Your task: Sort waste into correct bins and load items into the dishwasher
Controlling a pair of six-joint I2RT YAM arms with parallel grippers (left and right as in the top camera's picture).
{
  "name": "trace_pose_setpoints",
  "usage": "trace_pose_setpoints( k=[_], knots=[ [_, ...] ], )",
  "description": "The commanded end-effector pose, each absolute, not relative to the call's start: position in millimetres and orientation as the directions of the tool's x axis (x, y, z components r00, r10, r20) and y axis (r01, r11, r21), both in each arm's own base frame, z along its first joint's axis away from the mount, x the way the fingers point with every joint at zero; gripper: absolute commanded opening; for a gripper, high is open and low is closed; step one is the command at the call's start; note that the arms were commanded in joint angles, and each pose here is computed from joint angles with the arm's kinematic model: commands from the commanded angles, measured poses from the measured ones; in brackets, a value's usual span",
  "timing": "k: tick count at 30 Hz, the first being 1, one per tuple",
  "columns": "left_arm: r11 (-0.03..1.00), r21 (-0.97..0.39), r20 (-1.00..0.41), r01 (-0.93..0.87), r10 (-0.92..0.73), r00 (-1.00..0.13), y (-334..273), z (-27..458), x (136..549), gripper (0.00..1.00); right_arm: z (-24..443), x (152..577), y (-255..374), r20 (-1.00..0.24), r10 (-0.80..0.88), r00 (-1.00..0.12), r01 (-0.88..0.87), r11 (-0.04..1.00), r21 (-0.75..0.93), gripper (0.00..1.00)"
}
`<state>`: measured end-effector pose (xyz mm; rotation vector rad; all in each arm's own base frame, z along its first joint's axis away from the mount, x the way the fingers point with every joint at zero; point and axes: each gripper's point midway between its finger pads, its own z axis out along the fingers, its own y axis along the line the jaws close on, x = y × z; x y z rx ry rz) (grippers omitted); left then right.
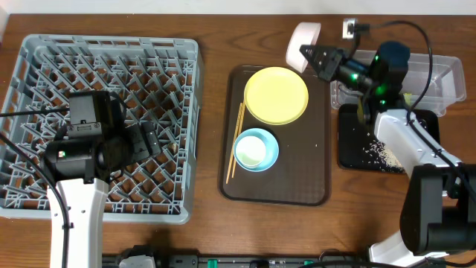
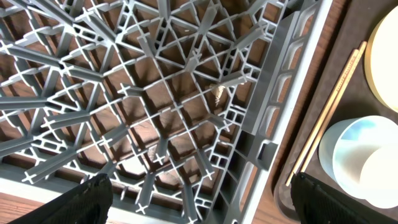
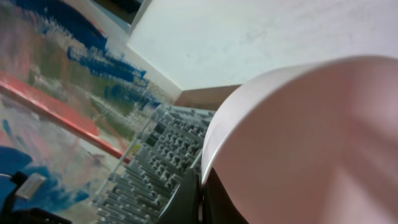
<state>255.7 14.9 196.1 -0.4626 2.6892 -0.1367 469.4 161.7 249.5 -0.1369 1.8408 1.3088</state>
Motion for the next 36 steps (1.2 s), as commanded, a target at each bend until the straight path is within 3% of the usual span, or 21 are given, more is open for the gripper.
trace_pose_setpoints(
  k=[1, 7, 13, 19, 25, 29, 36],
  knots=[
    [0.938, -0.163, -0.392, -0.307, -0.347, -0.852, 17, 203, 259, 0.93, 278, 479, 169, -0.785, 0.307, -0.539, -0.621, 0.485, 0.616, 0.01],
    [0.938, -0.163, -0.392, -0.307, -0.347, -0.852, 17, 203, 259, 0.93, 278, 474, 185, -0.798, 0.173, -0.578, -0.632, 0.523, 0.571, 0.01],
    [0.938, -0.163, -0.395, -0.307, -0.347, -0.851, 17, 203, 259, 0.93, 225, 456, 193, -0.751, -0.025, -0.66, -0.573, 0.664, 0.481, 0.02],
    [0.937, -0.163, -0.395, -0.307, -0.348, -0.85, 17, 203, 259, 0.93, 177, 444, 196, -0.72, -0.312, -0.619, -0.589, 0.792, 0.163, 0.01],
    [0.937, -0.164, -0.394, -0.307, -0.348, -0.851, 17, 203, 259, 0.93, 166, 438, 221, -0.674, -0.551, -0.492, -0.632, 0.758, -0.158, 0.01],
    [0.937, -0.164, -0.394, -0.307, -0.348, -0.851, 17, 203, 259, 0.93, 151, 435, 237, -0.652, -0.581, -0.487, -0.649, 0.74, -0.175, 0.01],
    [0.938, -0.163, -0.394, -0.307, -0.347, -0.851, 17, 203, 259, 0.93, 93, 435, 239, -0.574, -0.548, -0.608, -0.617, 0.781, -0.093, 0.01]
  ],
)
